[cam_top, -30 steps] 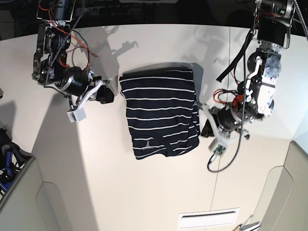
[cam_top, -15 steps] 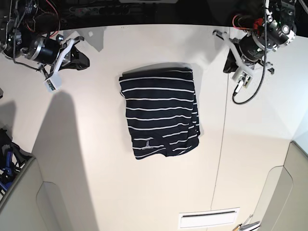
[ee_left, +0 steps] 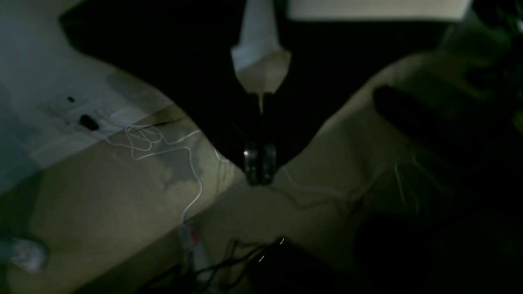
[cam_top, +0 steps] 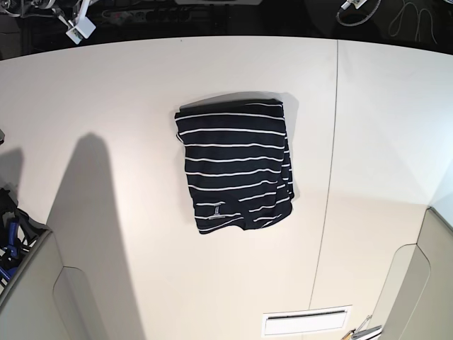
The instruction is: Fold the T-shirt properly
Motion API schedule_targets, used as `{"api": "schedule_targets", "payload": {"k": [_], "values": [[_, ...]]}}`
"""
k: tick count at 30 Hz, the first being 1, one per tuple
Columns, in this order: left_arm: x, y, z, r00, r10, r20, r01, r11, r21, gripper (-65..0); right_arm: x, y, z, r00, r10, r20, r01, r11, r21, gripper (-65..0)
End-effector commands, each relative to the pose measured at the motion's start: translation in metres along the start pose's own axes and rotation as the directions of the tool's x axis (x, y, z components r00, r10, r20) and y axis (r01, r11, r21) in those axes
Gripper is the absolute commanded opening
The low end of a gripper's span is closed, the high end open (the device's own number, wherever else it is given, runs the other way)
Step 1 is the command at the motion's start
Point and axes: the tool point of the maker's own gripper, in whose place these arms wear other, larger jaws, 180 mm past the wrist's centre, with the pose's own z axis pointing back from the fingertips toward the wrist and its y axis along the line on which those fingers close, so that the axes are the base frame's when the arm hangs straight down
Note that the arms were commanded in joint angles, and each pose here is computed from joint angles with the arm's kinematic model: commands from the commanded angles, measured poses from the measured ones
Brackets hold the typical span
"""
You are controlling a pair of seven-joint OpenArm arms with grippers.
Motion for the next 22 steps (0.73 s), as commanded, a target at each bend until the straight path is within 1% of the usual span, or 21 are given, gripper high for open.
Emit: {"api": "schedule_targets", "payload": {"k": [1, 3, 4, 6, 7, 9, 10, 14, 16, 18, 20, 22], "values": [[-0.016, 0.001, -0.002, 0.999, 0.02, -0.037, -0.02, 1.0, 0.004, -65.0, -0.012, 0.003, 0.003, 1.0, -0.006, -0.022, 0.006, 1.0, 0.013, -65.0], [-0.047, 0.008, -0.012, 0.993, 0.066, -0.099, -0.065, 0.998, 0.013, -65.0, -0.036, 0.007, 0.002, 0.996, -0.042, -0.075, 0.044, 0.999, 0.022, -65.0], [-0.061, 0.011, -0.018, 0.99, 0.088, -0.114, -0.087, 0.996, 0.016, -65.0, -0.047, 0.008, 0.001, 0.993, -0.065, -0.093, 0.068, 0.997, 0.025, -65.0], [-0.089, 0.015, -0.032, 0.982, 0.129, -0.137, -0.129, 0.992, 0.01, -65.0, -0.063, 0.005, -0.003, 0.987, -0.123, -0.101, 0.126, 0.992, 0.026, -65.0], [-0.102, 0.017, -0.04, 0.978, 0.151, -0.145, -0.151, 0.988, 0.006, -65.0, -0.069, 0.0, -0.006, 0.983, -0.157, -0.091, 0.16, 0.987, 0.021, -65.0], [-0.123, 0.022, -0.058, 0.967, 0.196, -0.162, -0.196, 0.981, 0.016, -65.0, -0.08, -0.016, -0.013, 0.975, -0.211, -0.075, 0.211, 0.977, -0.012, -65.0], [-0.133, 0.022, -0.067, 0.959, 0.21, -0.192, -0.21, 0.977, 0.017, -65.0, -0.086, -0.025, -0.017, 0.97, -0.226, -0.085, 0.224, 0.974, -0.035, -65.0], [-0.165, 0.016, -0.1, 0.921, 0.218, -0.322, -0.232, 0.973, -0.005, -65.0, -0.113, -0.056, -0.036, 0.942, -0.283, -0.178, 0.268, 0.958, -0.104, -65.0], [-0.171, 0.016, -0.114, 0.906, 0.217, -0.363, -0.228, 0.974, 0.013, -65.0, -0.119, -0.067, -0.047, 0.927, -0.308, -0.212, 0.288, 0.95, -0.119, -65.0], [-0.167, 0.015, -0.129, 0.9, 0.204, -0.385, -0.209, 0.978, 0.03, -65.0, -0.121, -0.077, -0.058, 0.915, -0.318, -0.247, 0.294, 0.947, -0.132, -65.0], [-0.158, 0.012, -0.144, 0.901, 0.188, -0.39, -0.188, 0.981, 0.038, -65.0, -0.116, -0.086, -0.068, 0.909, -0.319, -0.269, 0.291, 0.947, -0.136, -65.0], [-0.146, 0.0, -0.158, 0.905, 0.172, -0.389, -0.179, 0.984, 0.019, -65.0, -0.105, -0.093, -0.078, 0.905, -0.321, -0.278, 0.294, 0.946, -0.135, -65.0]]}}
